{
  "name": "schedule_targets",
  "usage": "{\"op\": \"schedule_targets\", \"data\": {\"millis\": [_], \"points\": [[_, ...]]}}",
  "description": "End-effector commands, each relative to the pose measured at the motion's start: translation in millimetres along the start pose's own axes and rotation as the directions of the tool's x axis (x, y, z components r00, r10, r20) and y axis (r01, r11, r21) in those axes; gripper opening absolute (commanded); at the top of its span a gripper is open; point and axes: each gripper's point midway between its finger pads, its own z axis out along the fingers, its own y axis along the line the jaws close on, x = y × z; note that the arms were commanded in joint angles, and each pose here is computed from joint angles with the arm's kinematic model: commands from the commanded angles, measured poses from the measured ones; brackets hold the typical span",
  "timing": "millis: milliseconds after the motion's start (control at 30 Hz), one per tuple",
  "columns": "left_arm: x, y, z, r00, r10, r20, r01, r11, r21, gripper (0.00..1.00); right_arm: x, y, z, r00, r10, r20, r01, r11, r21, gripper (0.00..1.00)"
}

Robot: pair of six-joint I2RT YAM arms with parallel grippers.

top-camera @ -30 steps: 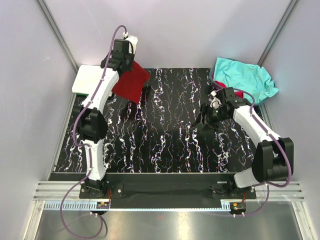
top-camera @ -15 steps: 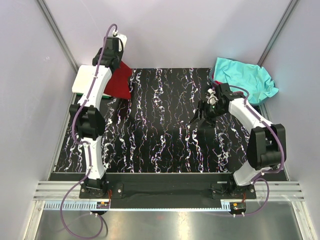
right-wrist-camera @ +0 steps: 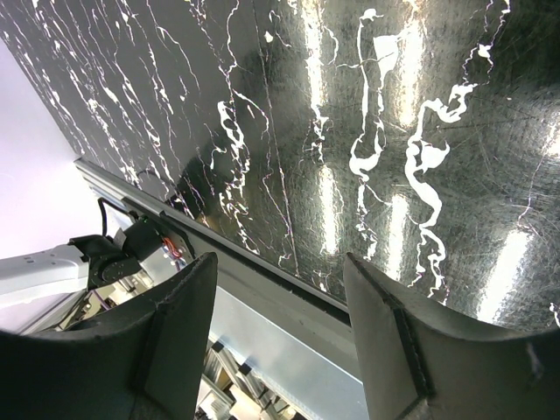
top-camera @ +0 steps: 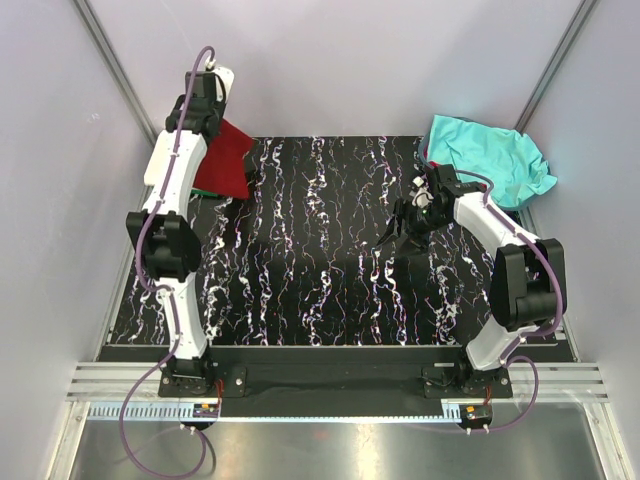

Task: Fold and stack the t-shirts
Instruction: Neatly place the folded tshirt to the corner

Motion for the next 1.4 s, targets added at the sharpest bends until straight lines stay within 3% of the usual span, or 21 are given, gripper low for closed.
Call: {"op": "schedule_targets", "data": {"millis": [0,733,1367], "points": [[-53.5,42.6,-50.2,0.984,-0.027,0.179,0.041,0.996,-0.074,0.0,-7.5,14.3,-4.6,1.0,-0.021,0.017,0.022,0.999,-0.034,0.66],[-50.3,59.5,-58.2,0.981,-0.019,0.194,0.036,0.996,-0.083,0.0,-3.4,13.2,-4.4,1.0,-0.021,0.012,0.021,0.999,-0.038,0.66],[-44.5,67.8,-18.6,0.983,-0.017,0.182,0.035,0.995,-0.095,0.0,-2.7,6.3,2.5,1.0,0.001,-0.017,-0.001,1.0,-0.018,0.66]]}}
